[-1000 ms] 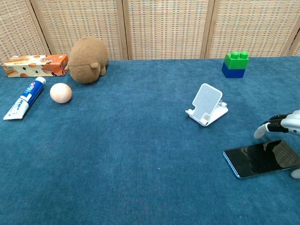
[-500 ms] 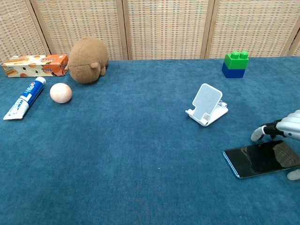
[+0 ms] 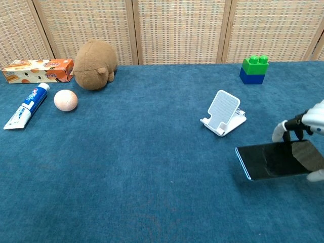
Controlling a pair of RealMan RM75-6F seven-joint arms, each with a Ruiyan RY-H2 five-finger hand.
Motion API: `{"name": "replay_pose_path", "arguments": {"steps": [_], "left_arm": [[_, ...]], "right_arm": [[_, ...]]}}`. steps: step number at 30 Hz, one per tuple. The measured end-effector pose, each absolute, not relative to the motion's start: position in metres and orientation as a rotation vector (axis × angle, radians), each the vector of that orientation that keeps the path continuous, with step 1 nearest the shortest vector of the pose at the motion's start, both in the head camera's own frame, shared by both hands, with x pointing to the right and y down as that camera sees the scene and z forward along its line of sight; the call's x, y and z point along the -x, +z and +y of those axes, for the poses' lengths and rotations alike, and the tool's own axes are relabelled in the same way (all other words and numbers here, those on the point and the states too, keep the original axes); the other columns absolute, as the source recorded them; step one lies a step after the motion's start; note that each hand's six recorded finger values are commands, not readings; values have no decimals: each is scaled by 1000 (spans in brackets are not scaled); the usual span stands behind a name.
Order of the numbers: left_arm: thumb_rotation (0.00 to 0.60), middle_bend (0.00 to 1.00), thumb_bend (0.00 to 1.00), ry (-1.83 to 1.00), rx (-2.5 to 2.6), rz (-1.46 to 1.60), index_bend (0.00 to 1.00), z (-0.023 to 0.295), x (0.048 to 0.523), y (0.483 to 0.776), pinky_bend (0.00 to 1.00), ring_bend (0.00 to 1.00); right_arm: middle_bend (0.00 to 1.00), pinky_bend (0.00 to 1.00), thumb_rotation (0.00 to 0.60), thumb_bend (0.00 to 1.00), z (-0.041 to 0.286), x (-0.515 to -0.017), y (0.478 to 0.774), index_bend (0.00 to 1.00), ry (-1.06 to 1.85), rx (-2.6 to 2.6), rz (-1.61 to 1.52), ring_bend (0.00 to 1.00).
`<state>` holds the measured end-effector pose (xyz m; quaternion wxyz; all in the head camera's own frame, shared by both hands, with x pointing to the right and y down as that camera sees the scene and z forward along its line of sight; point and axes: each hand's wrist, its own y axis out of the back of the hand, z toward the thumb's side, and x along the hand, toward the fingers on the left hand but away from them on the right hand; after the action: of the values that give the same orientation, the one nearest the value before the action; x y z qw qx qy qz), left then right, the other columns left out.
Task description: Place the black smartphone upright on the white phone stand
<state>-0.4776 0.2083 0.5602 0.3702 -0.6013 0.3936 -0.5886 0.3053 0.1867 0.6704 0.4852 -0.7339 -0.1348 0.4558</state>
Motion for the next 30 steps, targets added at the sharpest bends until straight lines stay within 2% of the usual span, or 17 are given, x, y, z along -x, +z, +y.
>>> {"name": "replay_pose_path", "arguments": {"steps": [12, 18, 30], "left_arm": [[600, 0, 0, -1510, 1547, 1017, 0, 207, 479, 559, 0, 0], [600, 0, 0, -1509, 1553, 1016, 0, 207, 479, 560, 0, 0], [600, 0, 0, -1520, 1575, 1020, 0, 203, 482, 561, 0, 0]], "right_arm": [[527, 444, 600, 363, 124, -256, 618, 509, 998, 1387, -216, 468], [521, 444, 600, 361, 102, -231, 609, 509, 988, 1181, -93, 468], [518, 444, 600, 363, 78, -185, 604, 509, 1008, 892, 81, 468]]}}
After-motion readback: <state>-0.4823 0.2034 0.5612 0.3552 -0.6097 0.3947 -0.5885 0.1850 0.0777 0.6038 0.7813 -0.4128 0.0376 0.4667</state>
